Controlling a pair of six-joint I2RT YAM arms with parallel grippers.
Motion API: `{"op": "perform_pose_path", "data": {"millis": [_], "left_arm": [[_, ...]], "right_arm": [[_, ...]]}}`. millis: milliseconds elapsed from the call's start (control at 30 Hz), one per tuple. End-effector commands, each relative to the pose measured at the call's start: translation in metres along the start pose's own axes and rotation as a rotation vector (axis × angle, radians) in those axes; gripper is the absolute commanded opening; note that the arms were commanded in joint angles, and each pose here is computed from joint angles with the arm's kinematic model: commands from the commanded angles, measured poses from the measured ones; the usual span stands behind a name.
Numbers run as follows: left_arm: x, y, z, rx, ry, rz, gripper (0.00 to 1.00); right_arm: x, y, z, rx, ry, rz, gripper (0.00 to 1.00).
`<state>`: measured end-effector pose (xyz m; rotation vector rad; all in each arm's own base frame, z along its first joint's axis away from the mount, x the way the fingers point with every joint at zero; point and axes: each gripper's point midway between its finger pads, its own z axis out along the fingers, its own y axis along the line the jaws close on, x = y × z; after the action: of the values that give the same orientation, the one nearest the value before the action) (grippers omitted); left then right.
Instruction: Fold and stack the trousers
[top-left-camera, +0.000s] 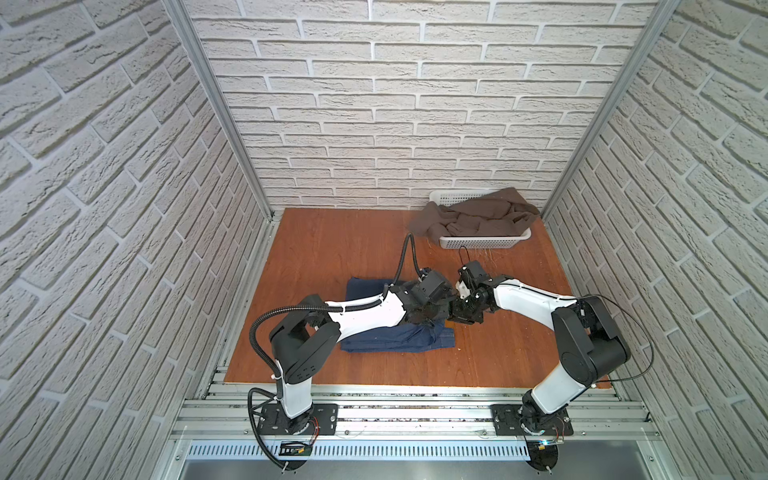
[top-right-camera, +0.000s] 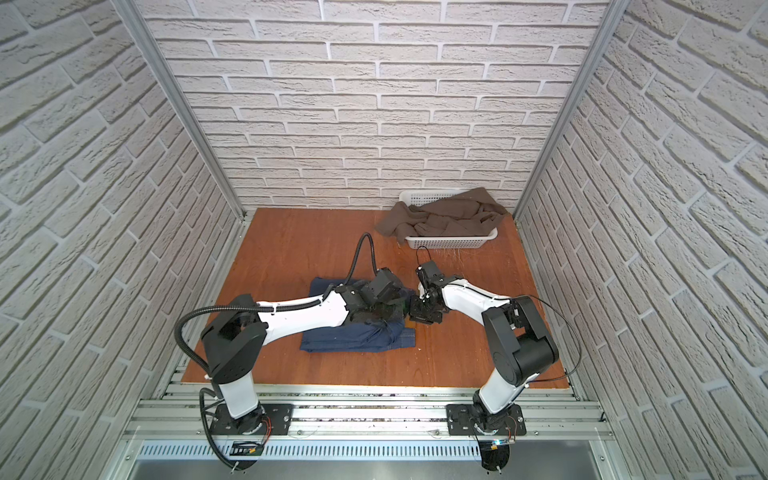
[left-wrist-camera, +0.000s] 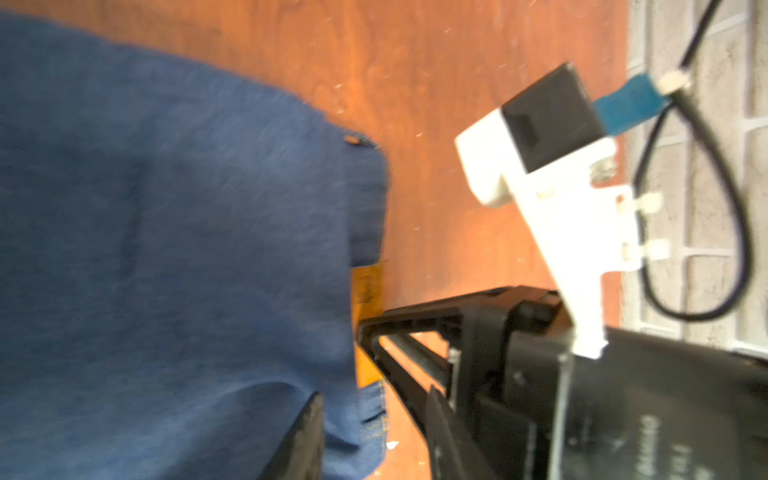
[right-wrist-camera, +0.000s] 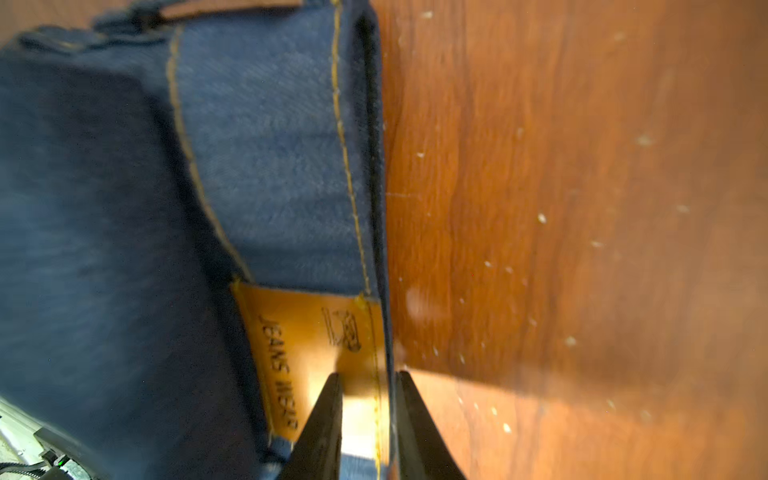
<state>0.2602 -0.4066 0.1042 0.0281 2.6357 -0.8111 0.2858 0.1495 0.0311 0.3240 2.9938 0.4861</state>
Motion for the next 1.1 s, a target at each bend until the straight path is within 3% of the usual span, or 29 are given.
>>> {"op": "perform_pose_path", "data": {"millis": [0,167,333,533,800,900,1000,1067], "left_arm": [[-0.019,-0.033,-0.024,0.106,-0.065,0.017,0.51],[-0.033,-0.043,-0.051,0.142,-0.133,0.051,0.57],[-0.049,-0.031,-0.083,0.113,-0.217,0.079,0.62],[-0.057,0.025,-0.108,0.023,-0.273,0.021,0.67],[-0.05,0.093,-0.152,-0.094,-0.345,-0.053,0.7],[-0.048,0.112,-0.167,-0.125,-0.371,-0.078,0.7],[-0.047,0.128,-0.179,-0.156,-0.391,-0.095,0.7],[-0.046,0.135,-0.186,-0.171,-0.401,-0.1,0.7]], "right_arm": [[-0.013,0.002,-0.03,0.027,-0.083,-0.013,0.25],[-0.022,-0.004,-0.067,0.093,-0.177,-0.023,0.27],[-0.022,0.022,-0.088,-0.006,-0.198,-0.066,0.33],[-0.015,0.05,-0.061,-0.037,-0.126,-0.101,0.41],[-0.01,0.066,-0.016,-0.06,-0.033,-0.102,0.43],[-0.007,0.074,-0.006,-0.078,-0.002,-0.111,0.37],[-0.008,0.078,-0.016,-0.078,-0.028,-0.126,0.09],[-0.012,0.082,-0.034,-0.078,-0.079,-0.144,0.05]]}}
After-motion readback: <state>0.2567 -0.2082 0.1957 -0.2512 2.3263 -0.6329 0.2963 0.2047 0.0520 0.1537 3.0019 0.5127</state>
